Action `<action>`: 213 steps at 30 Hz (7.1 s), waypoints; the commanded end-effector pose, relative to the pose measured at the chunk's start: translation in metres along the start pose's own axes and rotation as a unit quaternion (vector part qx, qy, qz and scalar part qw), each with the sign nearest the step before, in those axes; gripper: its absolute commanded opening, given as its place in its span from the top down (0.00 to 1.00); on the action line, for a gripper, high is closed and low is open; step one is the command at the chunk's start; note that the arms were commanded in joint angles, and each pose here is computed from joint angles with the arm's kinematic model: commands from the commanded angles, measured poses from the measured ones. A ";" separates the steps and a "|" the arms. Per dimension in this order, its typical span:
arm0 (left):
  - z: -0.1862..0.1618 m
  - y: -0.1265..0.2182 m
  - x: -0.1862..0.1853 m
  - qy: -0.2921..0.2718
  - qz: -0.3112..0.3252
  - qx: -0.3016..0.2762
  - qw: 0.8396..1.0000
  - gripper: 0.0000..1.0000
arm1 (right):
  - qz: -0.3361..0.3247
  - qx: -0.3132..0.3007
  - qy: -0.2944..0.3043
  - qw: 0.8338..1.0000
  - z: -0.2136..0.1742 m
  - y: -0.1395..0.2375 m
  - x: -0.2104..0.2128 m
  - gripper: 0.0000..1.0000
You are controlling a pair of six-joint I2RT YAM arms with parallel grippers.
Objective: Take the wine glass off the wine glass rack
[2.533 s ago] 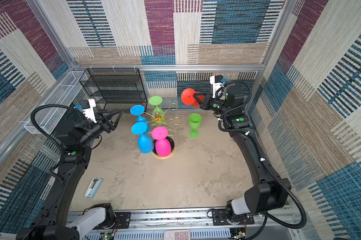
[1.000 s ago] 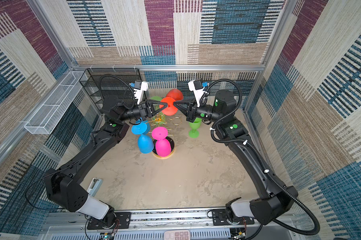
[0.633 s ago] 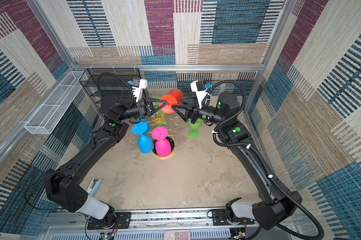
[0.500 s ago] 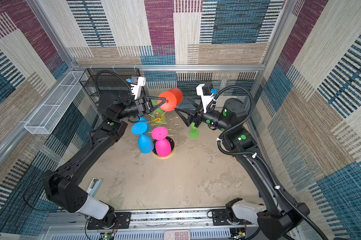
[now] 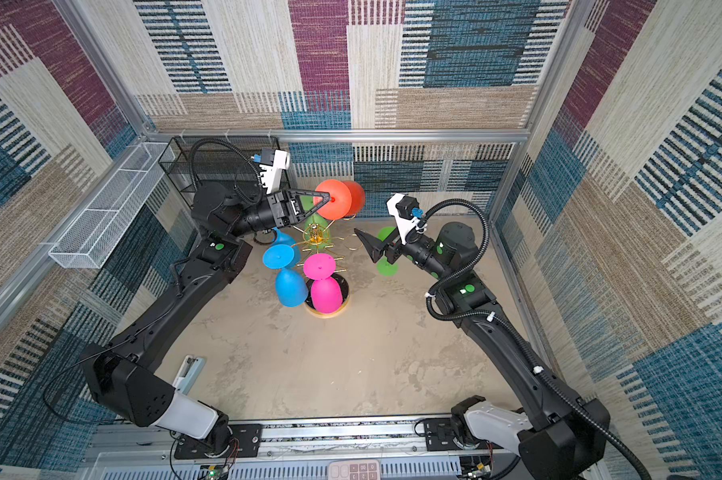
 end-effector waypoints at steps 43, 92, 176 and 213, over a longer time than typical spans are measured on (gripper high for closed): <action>0.012 0.010 -0.009 0.015 -0.016 -0.004 1.000 1.00 | 0.033 -0.046 0.052 0.997 -0.012 -0.099 -0.016 0.10; 0.003 0.037 0.027 -0.638 0.105 -0.058 0.761 0.63 | -0.025 0.184 -0.110 0.976 0.019 -0.018 0.013 0.49; -0.008 0.062 0.031 -0.408 0.284 -0.087 0.863 1.00 | -0.044 -0.045 -0.175 0.982 0.076 0.052 0.034 0.10; -0.014 0.063 0.039 -0.298 0.271 -0.062 0.913 1.00 | 0.012 0.047 -0.254 0.966 0.020 -0.021 0.019 0.93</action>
Point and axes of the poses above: each gripper's point midway between its finger pads, its own y axis back along the fingers, its own x axis along the line the jaws close on, z = x × y, the point moved 8 cm from there along y, back along the fingers, and after that the axes turned 8 degrees about -y, right-handed, at the moved point
